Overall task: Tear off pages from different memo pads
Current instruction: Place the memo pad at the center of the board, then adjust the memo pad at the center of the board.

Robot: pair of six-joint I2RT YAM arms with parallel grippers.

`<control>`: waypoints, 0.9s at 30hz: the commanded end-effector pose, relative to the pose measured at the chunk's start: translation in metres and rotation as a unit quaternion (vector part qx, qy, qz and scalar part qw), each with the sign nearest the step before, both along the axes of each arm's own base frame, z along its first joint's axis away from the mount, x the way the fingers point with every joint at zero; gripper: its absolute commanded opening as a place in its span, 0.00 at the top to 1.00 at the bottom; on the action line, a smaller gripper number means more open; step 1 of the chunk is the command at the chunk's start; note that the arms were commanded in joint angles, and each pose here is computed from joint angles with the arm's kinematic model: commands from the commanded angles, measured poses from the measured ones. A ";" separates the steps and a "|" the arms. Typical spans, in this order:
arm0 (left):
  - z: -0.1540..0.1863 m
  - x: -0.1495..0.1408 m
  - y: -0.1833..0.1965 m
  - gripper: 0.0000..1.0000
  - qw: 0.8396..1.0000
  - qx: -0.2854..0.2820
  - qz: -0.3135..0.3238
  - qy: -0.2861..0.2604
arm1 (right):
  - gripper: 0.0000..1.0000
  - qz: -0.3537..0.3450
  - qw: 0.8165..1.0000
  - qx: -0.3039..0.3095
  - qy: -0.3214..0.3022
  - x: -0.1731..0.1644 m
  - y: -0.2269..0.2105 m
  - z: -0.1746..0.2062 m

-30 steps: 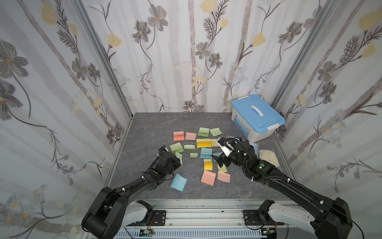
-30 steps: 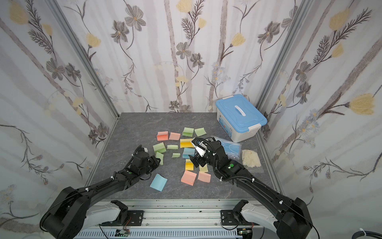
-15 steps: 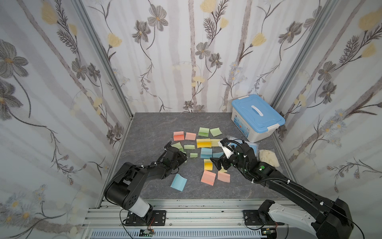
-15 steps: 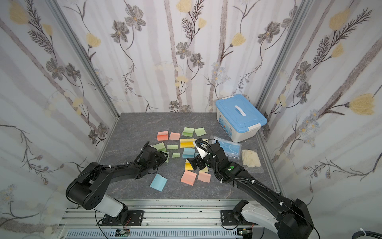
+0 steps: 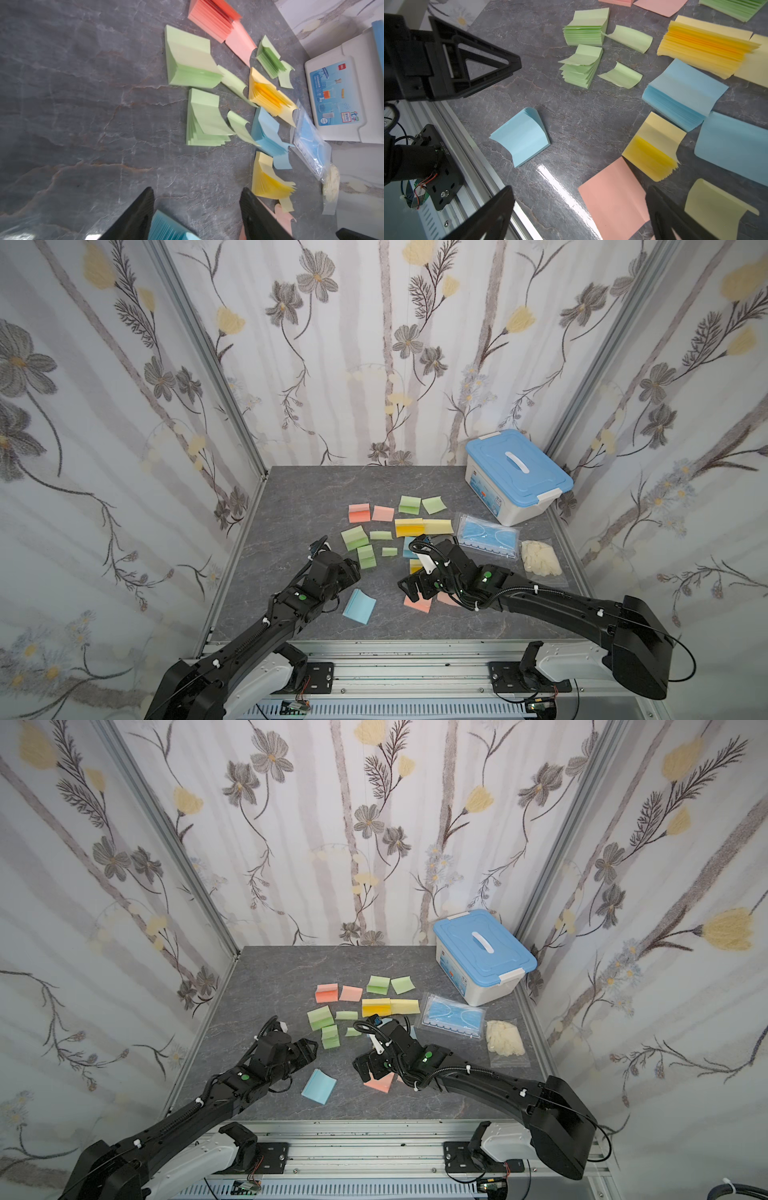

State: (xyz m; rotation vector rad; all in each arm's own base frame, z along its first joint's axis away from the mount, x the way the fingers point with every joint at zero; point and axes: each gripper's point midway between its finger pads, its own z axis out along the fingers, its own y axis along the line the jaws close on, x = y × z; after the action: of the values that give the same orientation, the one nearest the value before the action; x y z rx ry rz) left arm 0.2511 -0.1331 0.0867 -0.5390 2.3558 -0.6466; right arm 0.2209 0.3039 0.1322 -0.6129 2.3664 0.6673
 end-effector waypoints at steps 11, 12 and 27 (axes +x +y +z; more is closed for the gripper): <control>-0.047 -0.060 -0.008 0.51 0.994 -0.029 -0.047 0.096 | 0.05 0.002 0.996 0.024 0.087 -0.042 0.041 -0.033; -0.049 -0.065 -0.010 0.51 0.993 -0.037 -0.047 0.100 | 0.05 0.003 0.996 0.023 0.090 -0.044 0.041 -0.035; -0.005 -0.079 -0.097 0.51 0.984 -0.108 -0.134 0.054 | 0.27 -0.009 0.994 -0.011 0.111 -0.053 0.026 -0.065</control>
State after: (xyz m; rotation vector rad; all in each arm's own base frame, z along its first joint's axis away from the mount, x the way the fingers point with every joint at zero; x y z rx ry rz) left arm 0.1588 -0.2080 0.0544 -0.4124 2.5799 -0.9627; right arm 0.1678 0.3256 0.0661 -0.5856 2.5864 0.7026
